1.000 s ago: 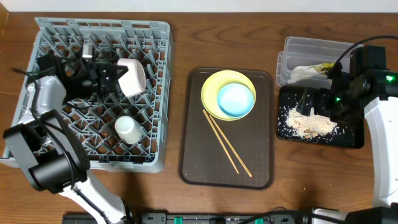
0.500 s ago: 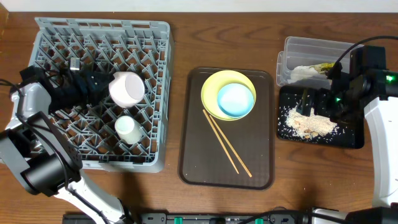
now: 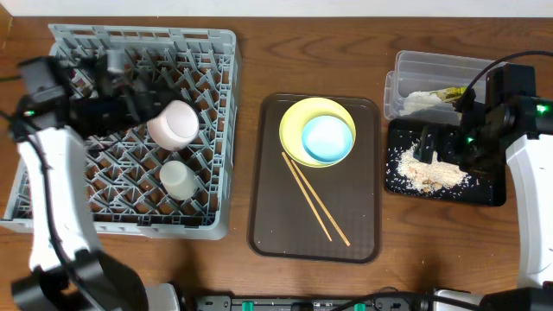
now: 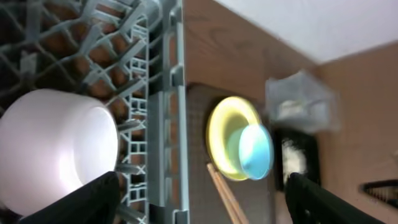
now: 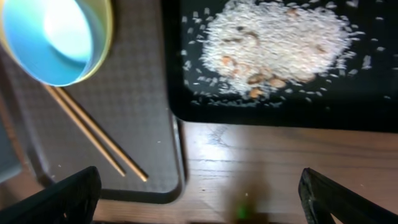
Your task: Sort waste into correct bins and load items into the dishwasher
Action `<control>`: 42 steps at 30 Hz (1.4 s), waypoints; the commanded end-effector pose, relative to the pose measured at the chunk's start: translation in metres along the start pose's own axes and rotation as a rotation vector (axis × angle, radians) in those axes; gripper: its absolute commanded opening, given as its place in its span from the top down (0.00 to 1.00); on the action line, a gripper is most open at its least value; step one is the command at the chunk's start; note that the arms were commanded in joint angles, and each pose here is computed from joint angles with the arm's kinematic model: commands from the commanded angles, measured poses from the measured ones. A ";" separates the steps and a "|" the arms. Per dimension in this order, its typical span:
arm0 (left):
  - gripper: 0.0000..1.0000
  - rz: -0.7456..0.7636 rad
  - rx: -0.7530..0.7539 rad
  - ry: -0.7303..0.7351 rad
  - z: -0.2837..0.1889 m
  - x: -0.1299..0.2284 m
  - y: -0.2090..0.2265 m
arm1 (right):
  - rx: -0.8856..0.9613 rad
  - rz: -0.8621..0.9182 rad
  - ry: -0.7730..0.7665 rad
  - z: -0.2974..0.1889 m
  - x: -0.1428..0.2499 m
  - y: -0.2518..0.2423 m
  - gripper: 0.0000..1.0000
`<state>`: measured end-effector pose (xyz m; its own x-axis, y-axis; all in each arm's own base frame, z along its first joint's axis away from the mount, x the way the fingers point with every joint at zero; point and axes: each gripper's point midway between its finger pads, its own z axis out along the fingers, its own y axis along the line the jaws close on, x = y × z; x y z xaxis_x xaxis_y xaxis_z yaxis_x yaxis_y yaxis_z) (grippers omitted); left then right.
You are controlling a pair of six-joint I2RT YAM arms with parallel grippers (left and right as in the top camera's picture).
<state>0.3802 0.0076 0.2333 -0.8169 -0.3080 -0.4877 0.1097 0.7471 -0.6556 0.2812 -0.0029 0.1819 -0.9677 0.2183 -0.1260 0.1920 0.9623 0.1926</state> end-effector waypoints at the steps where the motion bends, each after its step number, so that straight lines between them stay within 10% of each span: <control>1: 0.13 0.103 -0.212 0.013 0.015 0.006 -0.024 | 0.097 0.028 -0.036 -0.010 -0.003 -0.019 0.01; 18: 0.08 0.676 -0.268 0.252 0.159 0.096 -0.175 | 0.189 0.199 -0.023 -0.017 0.004 -0.061 0.01; 31: 0.08 0.889 -0.213 0.507 0.280 0.210 -0.163 | 0.189 0.200 -0.023 -0.017 0.004 -0.061 0.01; 42: 0.33 0.922 -0.446 0.513 0.301 0.203 -0.104 | 0.189 0.199 -0.022 -0.017 0.005 -0.061 0.01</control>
<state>0.3570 -0.3287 0.0330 -0.6669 0.6681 -0.3299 0.6948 0.7175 0.0486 0.2613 -0.0597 0.1778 -0.9155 0.3917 -0.0923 0.3899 0.9201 0.0372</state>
